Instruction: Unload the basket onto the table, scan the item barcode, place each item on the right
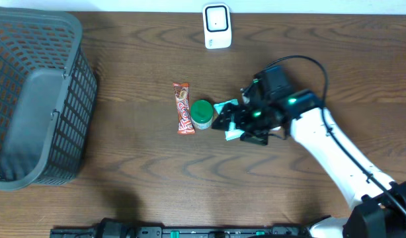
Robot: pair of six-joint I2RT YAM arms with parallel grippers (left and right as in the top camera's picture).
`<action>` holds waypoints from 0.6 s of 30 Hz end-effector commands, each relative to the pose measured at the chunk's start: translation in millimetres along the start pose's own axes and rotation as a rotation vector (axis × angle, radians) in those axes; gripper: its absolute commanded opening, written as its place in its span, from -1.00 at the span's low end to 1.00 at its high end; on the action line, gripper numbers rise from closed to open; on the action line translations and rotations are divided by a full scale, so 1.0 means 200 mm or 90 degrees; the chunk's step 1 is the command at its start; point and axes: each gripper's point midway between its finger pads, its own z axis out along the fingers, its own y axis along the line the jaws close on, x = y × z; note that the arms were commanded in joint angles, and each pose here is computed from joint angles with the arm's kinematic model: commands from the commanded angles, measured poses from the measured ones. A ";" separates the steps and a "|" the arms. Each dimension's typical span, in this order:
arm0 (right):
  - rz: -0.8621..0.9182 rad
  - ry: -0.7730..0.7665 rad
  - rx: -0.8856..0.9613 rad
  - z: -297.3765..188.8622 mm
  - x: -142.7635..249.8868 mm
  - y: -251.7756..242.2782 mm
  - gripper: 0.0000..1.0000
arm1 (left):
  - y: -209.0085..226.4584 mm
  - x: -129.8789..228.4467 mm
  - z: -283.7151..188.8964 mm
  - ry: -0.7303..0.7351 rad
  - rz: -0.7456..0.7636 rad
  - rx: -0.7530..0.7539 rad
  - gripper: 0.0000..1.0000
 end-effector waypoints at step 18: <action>0.355 -0.178 0.068 0.10 -0.25 0.09 0.99 | 0.01 -0.01 -0.09 -0.038 0.017 0.039 0.96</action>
